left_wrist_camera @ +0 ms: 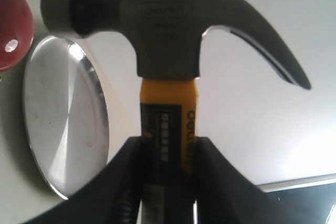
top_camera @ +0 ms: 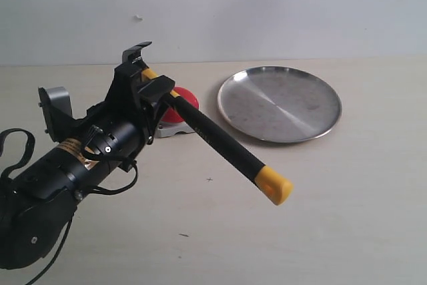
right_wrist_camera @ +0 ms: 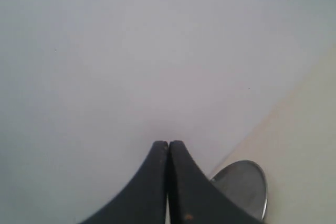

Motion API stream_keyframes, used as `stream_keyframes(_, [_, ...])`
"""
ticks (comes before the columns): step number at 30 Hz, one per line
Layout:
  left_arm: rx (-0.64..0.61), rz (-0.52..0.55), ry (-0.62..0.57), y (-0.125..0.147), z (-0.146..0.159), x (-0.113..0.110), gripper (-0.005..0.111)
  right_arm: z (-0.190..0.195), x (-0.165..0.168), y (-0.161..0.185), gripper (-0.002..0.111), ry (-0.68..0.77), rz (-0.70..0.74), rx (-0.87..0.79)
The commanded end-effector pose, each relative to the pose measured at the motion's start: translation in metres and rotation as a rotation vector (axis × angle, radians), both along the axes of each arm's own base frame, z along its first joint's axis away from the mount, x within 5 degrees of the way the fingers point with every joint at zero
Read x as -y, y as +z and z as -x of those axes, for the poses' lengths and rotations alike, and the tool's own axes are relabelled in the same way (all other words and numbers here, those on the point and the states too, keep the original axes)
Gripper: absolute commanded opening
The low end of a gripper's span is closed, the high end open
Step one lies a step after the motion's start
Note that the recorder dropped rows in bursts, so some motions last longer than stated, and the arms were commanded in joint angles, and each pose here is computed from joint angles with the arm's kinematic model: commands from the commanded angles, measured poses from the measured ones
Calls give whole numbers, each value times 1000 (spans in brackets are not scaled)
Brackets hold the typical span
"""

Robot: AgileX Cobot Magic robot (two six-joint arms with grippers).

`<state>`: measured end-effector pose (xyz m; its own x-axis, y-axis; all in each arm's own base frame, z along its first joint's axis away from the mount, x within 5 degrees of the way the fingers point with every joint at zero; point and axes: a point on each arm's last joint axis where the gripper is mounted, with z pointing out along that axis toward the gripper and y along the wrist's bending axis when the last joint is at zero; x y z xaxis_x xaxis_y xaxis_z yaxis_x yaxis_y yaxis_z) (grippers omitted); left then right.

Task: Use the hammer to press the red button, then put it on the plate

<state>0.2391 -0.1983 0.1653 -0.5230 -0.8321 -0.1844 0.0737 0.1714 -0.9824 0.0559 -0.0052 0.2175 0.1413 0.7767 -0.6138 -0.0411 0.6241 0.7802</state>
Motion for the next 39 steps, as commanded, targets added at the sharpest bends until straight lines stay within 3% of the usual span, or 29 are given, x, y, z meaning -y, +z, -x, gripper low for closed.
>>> stream_keyframes(1, [79,64,-8,13,-2,2,0,2,3,5,0,-30,-9,69])
stream_keyframes(3, [80,63,-9,13,-2,2,0,2,3,6,0,-35,-2,81])
stream_keyframes(6, [76,68,-10,13,-2,2,0,3,3,13,0,-65,131,112])
stream_keyframes(9, [71,78,-14,13,-1,2,0,-1,2,40,0,-66,243,80])
stream_keyframes(13, [71,80,-28,13,-1,3,0,-20,0,83,0,-32,516,-83])
stream_keyframes(17, [71,79,-30,13,-1,3,0,-48,-2,120,0,66,683,-299])
stream_keyframes(21, [72,78,-32,13,0,4,0,-78,-9,140,0,307,839,-535])
stream_keyframes(26, [72,78,-32,13,0,4,0,-111,-27,146,8,731,861,-708])
stream_keyframes(29, [73,77,-37,13,0,4,0,-124,-38,139,18,914,868,-721])
stream_keyframes(36, [78,72,-55,13,1,5,0,-138,-76,116,47,1180,978,-721])
stream_keyframes(39, [78,71,-57,13,1,5,0,-142,-95,106,52,1276,1020,-707])
